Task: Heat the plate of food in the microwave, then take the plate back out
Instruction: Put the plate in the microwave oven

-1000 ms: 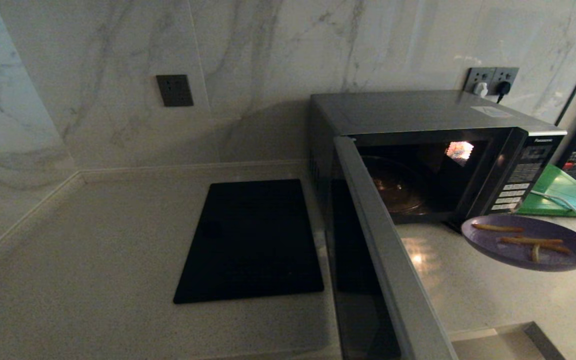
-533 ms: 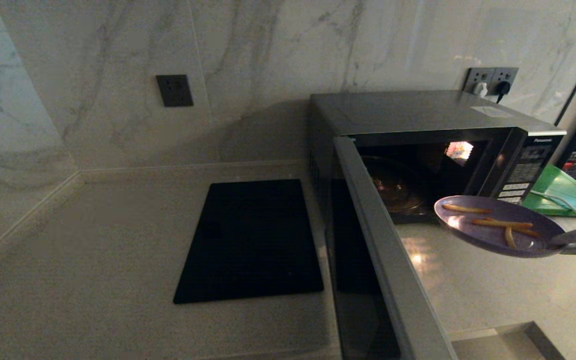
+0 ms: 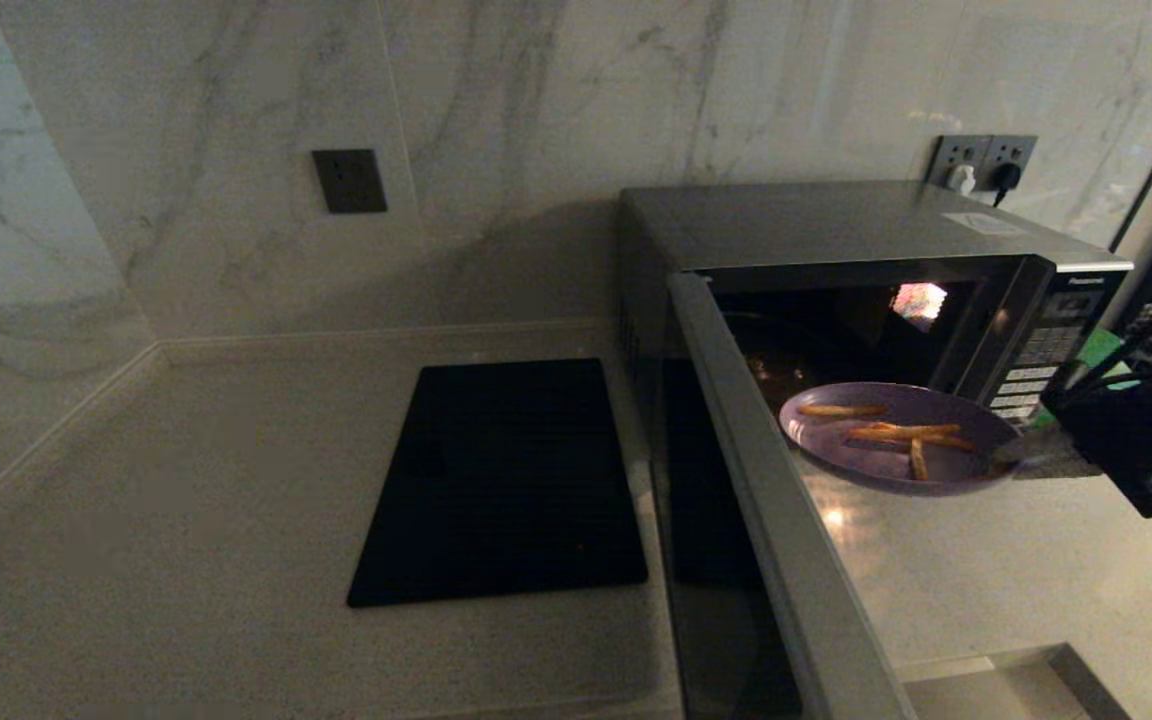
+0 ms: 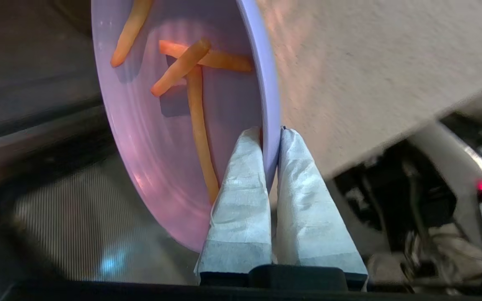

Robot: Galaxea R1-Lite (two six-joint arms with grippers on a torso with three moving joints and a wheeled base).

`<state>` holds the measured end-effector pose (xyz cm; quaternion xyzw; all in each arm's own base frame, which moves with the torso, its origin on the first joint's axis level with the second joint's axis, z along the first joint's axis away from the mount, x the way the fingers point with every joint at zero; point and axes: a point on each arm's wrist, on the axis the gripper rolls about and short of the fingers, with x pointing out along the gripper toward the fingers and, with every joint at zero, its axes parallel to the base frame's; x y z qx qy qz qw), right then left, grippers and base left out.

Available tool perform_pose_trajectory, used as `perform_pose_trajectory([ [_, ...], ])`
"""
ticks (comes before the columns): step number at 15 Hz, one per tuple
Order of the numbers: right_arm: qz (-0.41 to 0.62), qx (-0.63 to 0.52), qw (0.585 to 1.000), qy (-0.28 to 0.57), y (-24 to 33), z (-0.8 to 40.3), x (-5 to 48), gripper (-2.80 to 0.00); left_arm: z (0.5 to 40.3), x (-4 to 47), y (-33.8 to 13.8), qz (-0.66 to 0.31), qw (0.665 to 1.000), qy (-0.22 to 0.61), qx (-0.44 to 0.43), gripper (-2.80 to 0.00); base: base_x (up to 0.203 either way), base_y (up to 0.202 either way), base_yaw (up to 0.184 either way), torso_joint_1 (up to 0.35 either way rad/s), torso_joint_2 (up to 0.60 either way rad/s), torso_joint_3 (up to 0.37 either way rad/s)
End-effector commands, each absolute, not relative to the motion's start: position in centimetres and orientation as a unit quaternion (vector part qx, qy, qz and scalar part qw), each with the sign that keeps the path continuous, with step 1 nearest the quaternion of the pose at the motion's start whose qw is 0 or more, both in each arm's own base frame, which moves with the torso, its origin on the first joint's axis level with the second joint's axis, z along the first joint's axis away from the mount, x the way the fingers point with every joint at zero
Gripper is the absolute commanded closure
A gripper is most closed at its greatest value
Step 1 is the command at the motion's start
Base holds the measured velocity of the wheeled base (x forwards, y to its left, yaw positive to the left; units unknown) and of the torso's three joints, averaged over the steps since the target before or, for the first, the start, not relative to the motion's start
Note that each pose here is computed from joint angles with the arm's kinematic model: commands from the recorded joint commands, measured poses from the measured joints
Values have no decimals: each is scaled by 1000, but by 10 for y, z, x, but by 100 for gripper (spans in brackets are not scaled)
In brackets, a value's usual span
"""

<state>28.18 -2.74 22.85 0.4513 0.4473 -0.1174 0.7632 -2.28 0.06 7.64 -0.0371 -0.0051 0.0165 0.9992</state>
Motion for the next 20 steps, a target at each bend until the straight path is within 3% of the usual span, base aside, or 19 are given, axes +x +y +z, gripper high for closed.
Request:
perform_pose_trajectory([
  [1,-162,442,763,443,-4,220,310,0,76,-23,1,17,999,-4,-38,0,0,0,0,0,0,0],
  [4,-207,441,785,382,24,213,332,0,76,-23,1,17,999,-4,-38,0,0,0,0,0,0,0],
  [9,-189,486,783,338,41,211,354,0,76,-23,1,17,999,-4,-38,0,0,0,0,0,0,0],
  [20,-164,505,776,340,42,182,412,0,76,-23,1,17,999,-4,-38,0,0,0,0,0,0,0],
])
